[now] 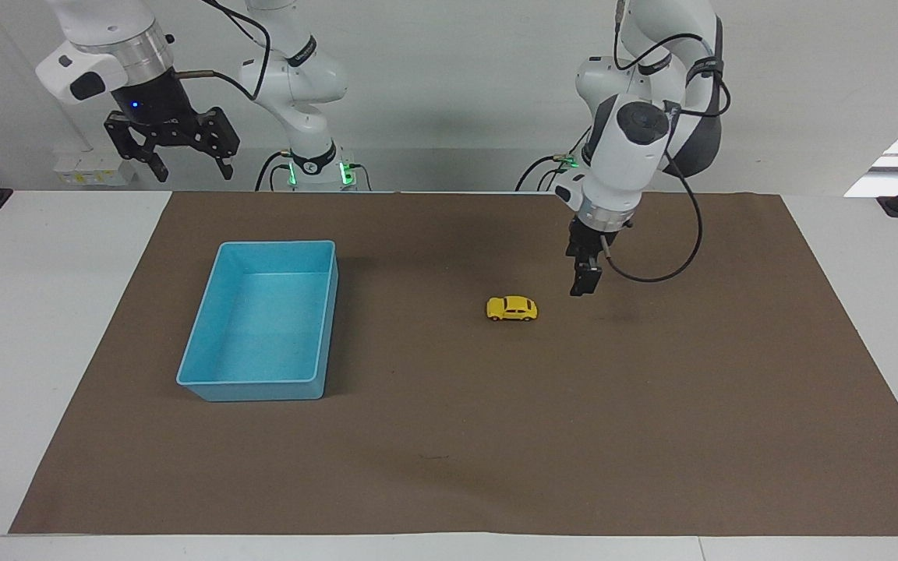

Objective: Wind up and store yellow beetle car
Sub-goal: 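Reach the left gripper down over the yellow toy car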

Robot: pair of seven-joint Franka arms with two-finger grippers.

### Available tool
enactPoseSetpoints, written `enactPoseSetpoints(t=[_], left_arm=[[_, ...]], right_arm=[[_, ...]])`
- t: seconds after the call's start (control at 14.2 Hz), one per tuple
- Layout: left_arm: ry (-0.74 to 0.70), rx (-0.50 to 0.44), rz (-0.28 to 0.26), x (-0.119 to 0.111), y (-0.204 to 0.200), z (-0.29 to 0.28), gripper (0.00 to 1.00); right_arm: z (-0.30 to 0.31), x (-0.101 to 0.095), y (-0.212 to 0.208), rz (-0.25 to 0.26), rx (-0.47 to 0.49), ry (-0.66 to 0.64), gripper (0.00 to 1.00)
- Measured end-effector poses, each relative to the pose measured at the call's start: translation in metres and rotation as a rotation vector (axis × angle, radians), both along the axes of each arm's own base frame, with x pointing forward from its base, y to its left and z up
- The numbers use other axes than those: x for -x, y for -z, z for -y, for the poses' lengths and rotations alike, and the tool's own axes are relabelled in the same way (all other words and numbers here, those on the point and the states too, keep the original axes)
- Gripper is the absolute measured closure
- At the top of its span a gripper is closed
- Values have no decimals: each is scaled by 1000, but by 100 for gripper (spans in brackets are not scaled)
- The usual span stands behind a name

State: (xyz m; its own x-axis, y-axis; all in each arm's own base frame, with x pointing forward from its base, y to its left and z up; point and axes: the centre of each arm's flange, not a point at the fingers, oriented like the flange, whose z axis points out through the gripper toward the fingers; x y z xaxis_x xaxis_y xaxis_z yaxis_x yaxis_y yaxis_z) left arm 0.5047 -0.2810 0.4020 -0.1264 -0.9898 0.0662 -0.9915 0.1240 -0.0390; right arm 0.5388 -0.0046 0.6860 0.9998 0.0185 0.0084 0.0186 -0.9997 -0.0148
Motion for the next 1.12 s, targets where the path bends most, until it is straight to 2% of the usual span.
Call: enactPoseSetpoints(t=[0.28, 0.77, 0.84, 0.91, 1.05, 1.12], left_arm=[[-25, 16, 25, 15, 47, 31, 0], [-46, 17, 19, 36, 92, 64, 0], [-48, 15, 17, 35, 93, 64, 8], [-51, 15, 18, 34, 93, 62, 8], [-56, 12, 17, 33, 94, 60, 27], [-58, 12, 16, 32, 94, 59, 27]], right_arm=[[0, 0, 0, 0, 0, 0, 0], [0, 0, 0, 0, 0, 0, 0], [0, 0, 0, 0, 0, 0, 0], [0, 0, 0, 0, 0, 0, 0], [0, 0, 0, 0, 0, 0, 0], [0, 0, 0, 0, 0, 0, 0]])
